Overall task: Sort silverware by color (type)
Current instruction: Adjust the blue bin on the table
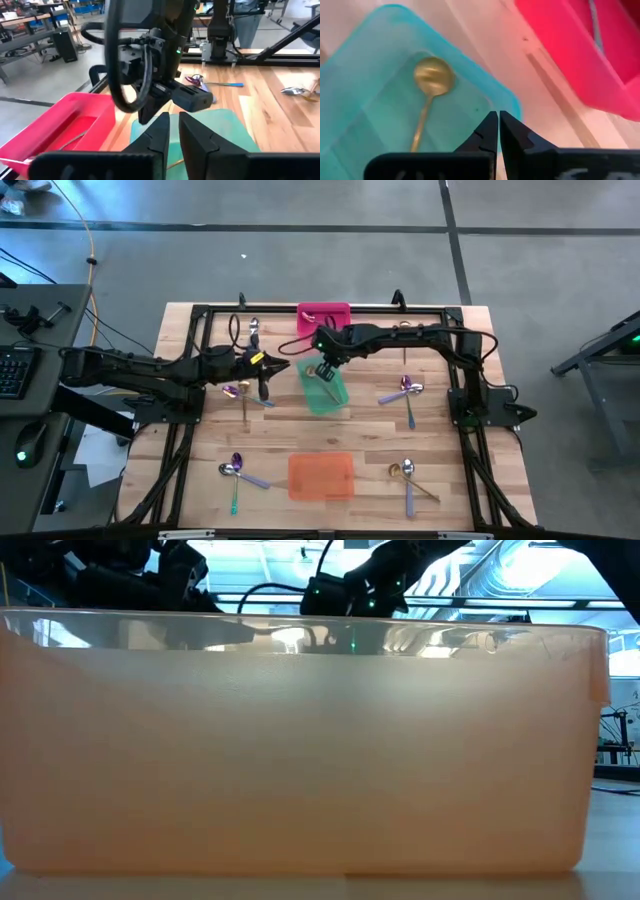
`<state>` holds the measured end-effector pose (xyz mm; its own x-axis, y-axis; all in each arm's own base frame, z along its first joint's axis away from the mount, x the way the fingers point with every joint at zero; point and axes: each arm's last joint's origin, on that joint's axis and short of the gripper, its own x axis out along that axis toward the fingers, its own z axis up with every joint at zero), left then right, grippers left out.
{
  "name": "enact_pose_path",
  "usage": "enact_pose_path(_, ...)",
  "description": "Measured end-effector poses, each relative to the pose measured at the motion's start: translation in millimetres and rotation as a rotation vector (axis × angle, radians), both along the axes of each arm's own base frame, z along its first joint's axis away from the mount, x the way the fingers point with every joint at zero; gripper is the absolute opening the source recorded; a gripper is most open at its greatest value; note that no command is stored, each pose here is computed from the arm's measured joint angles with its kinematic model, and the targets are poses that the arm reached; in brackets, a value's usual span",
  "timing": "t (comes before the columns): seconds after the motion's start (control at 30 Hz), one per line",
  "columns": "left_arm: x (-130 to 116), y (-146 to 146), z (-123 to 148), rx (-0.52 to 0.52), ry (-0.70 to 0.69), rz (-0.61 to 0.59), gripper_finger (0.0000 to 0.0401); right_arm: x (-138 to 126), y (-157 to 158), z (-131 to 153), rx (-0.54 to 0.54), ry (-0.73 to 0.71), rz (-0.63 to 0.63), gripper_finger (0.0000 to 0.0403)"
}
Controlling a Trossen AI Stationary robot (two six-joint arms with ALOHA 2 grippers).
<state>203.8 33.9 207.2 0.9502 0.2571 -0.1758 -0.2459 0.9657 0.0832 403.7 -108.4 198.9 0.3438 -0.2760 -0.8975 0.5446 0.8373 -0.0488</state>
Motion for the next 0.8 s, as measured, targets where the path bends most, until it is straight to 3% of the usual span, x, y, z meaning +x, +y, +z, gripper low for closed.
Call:
enact_pose_path(0.2,-0.7,2.8,-1.2,-0.012,0.010,-0.002,0.0002,-2.5,-2.9,-0.7,0.013,0.009,-0.039,0.0000)
enact_pose_path(0.63,-0.8,2.9,-2.0,-0.013,0.018,-0.001,0.0000,-13.3,-1.7,0.2,-0.001,0.088,-0.153,0.0000)
enact_pose_path(0.8,-1.0,2.8,-2.8,-0.015,0.027,-0.001,0.0000,-17.3,2.1,25.7,-0.073,0.046,-0.114,0.0000)
